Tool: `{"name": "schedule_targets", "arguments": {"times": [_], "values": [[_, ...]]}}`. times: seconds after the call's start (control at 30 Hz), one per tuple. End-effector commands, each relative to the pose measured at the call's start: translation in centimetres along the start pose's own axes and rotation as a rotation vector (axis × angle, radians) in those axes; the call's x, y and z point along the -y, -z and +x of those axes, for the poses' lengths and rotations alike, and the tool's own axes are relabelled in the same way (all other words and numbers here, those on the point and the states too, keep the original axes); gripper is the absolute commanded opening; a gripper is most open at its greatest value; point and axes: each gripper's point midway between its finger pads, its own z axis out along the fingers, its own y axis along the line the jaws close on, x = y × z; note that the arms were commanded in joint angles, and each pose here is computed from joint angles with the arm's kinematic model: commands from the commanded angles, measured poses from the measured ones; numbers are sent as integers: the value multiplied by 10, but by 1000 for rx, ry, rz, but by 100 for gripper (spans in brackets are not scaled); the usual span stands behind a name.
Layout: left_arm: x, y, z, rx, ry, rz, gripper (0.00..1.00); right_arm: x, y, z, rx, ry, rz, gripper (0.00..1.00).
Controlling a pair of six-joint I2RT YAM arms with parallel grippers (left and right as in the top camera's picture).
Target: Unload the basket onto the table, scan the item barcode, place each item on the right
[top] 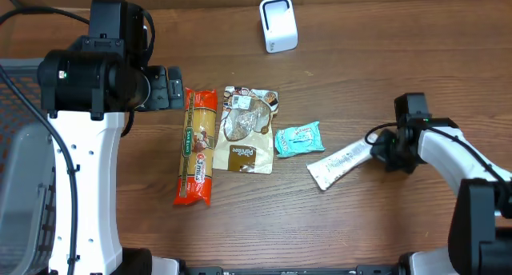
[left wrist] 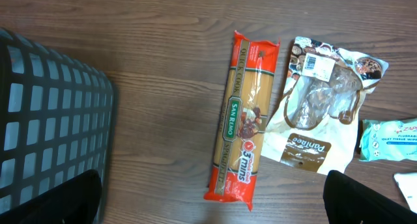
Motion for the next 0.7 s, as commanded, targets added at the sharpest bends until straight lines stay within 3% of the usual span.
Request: {"name": "schedule_targets", "arguments": {"times": [0.0,0.1,0.23,0.37,0.4,0.5,0.53,0.67], "values": [[-4,1,0,6,23,-14,100,-27,-7,-27,96,193,-111,4],[-4,1,0,6,23,-14,100,-56,-5,-40,157,304,-240,4],[-4,1,0,6,23,-14,100,-68,2,-42,155,324,-304,8],[-4,1,0,6,23,-14,100,-71,24,-38,43,285,-350,27],[-4,1,0,6,23,-14,100,-70,31,-37,6,268,-364,35],[-4,1,0,6,23,-14,100,-63,48,-27,-96,222,-365,70],[-4,1,0,6,23,-14,100,-62,49,-21,-123,217,-366,75],[-4,1,0,6,23,-14,100,-71,49,11,-224,305,-443,78]]}}
